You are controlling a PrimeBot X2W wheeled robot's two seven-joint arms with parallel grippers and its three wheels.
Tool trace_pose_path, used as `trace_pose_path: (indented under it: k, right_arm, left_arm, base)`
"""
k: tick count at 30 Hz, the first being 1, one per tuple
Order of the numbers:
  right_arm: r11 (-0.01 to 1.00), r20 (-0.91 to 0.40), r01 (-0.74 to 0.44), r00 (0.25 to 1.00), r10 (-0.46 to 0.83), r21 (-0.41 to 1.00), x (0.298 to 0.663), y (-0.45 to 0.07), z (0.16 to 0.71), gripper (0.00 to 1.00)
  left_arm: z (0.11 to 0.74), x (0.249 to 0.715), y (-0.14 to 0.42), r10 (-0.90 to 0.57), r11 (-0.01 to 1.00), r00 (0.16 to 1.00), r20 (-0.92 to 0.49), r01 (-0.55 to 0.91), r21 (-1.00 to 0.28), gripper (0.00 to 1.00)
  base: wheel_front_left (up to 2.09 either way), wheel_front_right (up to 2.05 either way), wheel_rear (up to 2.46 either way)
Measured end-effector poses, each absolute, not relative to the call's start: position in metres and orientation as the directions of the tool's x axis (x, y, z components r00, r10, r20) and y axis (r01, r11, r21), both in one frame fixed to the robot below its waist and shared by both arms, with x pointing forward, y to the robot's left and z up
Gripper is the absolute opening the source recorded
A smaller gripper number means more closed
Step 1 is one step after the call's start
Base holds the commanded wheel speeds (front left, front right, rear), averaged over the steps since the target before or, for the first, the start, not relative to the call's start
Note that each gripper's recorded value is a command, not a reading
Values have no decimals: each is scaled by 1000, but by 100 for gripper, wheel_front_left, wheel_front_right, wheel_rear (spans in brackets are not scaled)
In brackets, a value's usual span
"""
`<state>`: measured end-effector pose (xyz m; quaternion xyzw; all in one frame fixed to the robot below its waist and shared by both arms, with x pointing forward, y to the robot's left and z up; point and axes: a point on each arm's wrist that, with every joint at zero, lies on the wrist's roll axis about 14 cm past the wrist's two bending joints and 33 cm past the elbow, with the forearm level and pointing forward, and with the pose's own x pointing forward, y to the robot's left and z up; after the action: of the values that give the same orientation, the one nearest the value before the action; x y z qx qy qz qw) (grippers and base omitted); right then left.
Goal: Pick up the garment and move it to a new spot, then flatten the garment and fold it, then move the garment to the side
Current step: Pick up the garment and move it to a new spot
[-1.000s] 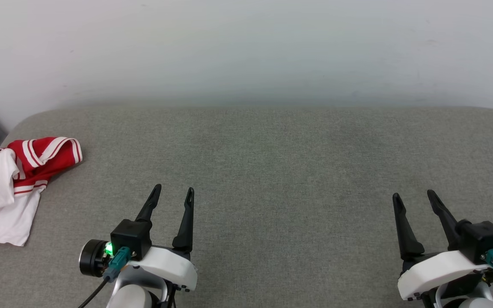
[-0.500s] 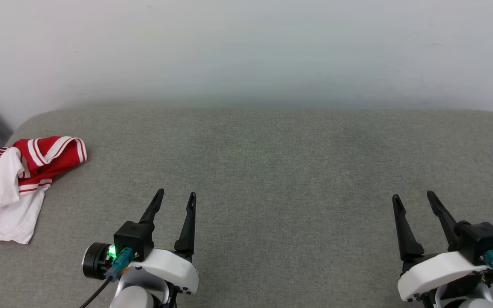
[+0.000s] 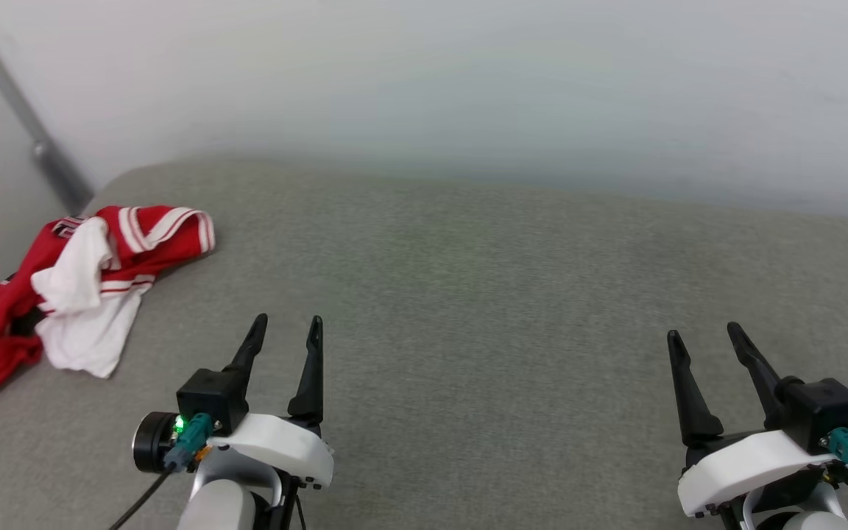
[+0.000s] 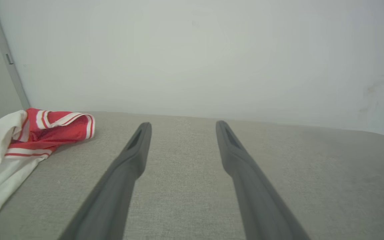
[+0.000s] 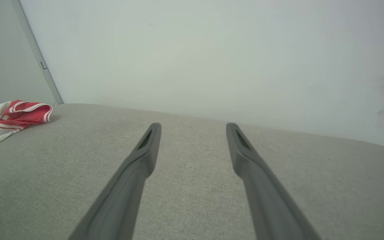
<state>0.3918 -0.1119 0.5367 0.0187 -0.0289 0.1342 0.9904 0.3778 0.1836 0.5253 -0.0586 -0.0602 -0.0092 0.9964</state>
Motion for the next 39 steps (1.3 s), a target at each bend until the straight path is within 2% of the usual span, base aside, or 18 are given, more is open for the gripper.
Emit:
trace_pose_path:
  k: [8, 20, 28, 39]
  right_arm:
    - [906, 56, -421, 906, 419, 38, 400, -54, 535, 100]
    - [792, 60, -610, 792, 608, 34, 400, 25, 538, 100]
    - [761, 55, -648, 761, 646, 31, 402, 44, 537, 100]
    - [770, 46, -638, 770, 636, 35, 412, 41, 534, 100]
  left_arm:
    - [526, 350, 242, 171, 980, 978, 122, -155, -126, 100]
    - [525, 293, 320, 409, 910, 905, 117, -396, -123, 100]
    - [518, 278, 333, 457, 887, 884, 97, -446, -118, 100]
    - [523, 298, 338, 454, 890, 885, 99, -444, -105, 100]
  base:
    - [0, 0, 0]
    - [0, 0, 0]
    - [0, 0, 0]
    - [0, 0, 0]
